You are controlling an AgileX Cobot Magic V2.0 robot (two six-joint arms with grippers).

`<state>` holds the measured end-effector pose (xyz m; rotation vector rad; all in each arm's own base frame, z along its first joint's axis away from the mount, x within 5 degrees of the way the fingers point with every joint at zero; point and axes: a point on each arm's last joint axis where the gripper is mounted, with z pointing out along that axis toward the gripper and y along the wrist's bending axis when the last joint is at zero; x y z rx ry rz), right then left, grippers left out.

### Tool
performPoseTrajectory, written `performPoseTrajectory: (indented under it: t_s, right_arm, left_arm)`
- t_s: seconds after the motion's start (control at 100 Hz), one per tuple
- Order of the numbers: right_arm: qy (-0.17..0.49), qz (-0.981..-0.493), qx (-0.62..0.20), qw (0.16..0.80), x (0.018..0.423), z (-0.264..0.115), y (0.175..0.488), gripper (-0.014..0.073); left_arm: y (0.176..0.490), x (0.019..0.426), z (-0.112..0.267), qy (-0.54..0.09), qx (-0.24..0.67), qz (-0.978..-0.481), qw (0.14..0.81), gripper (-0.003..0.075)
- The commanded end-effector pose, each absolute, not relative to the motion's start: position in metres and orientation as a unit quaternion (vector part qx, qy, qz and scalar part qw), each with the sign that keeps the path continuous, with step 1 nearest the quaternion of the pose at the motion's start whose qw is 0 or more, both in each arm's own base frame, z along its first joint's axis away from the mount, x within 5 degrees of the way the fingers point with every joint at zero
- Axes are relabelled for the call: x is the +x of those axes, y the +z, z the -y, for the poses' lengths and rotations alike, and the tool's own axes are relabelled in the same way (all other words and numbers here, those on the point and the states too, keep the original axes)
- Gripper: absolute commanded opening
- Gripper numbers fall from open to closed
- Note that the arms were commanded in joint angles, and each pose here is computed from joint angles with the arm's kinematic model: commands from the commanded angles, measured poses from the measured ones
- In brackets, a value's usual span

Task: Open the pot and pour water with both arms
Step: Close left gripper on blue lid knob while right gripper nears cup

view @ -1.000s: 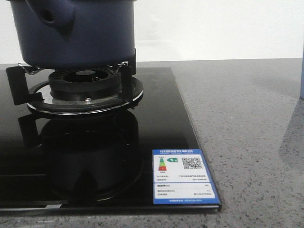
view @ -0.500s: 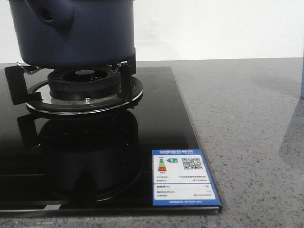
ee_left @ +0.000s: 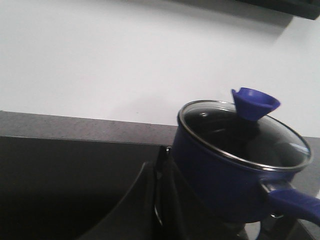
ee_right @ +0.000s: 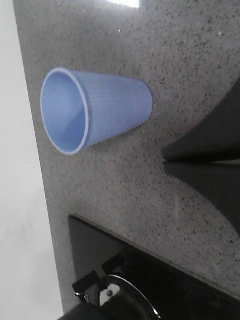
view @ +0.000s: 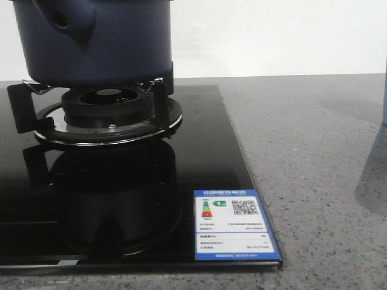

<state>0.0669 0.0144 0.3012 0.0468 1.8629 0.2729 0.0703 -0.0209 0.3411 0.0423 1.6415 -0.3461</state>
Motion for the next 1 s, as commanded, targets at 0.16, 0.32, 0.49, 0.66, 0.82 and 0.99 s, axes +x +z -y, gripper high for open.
performPoseTrajectory:
  t_s: [0.16,0.32,0.49,0.66,0.82,0.99]
  right_arm:
    - [0.129,-0.790,-0.030,0.599,0.081,-0.021,0.328,-0.0050]
    - [0.132,-0.782,-0.031,0.608,0.085,-0.022,0.330,-0.0045]
    - [0.123,-0.769,-0.038,0.626,0.086,-0.021,0.334,0.0237]
    - [0.124,-0.768,-0.037,0.628,0.086,-0.022,0.335,0.0580]
    - [0.129,-0.767,-0.035,0.627,0.086,-0.022,0.335,0.0565]
    - [0.130,-0.767,-0.034,0.627,0.086,-0.022,0.335,0.0546]
  left_arm:
    - [0.373,0.081,0.034,-0.189,0.083,-0.701,0.683,-0.0016]
    - [0.375,0.091,0.041,-0.215,0.090,-0.689,0.686,-0.0006]
    - [0.376,0.102,0.052,-0.230,0.113,-0.678,0.689,0.0198]
    - [0.376,0.116,0.068,-0.243,0.130,-0.666,0.693,0.0471]
    - [0.368,0.135,0.090,-0.255,0.143,-0.666,0.686,0.0467]
    - [0.362,0.161,0.110,-0.239,0.143,-0.659,0.699,0.0456]
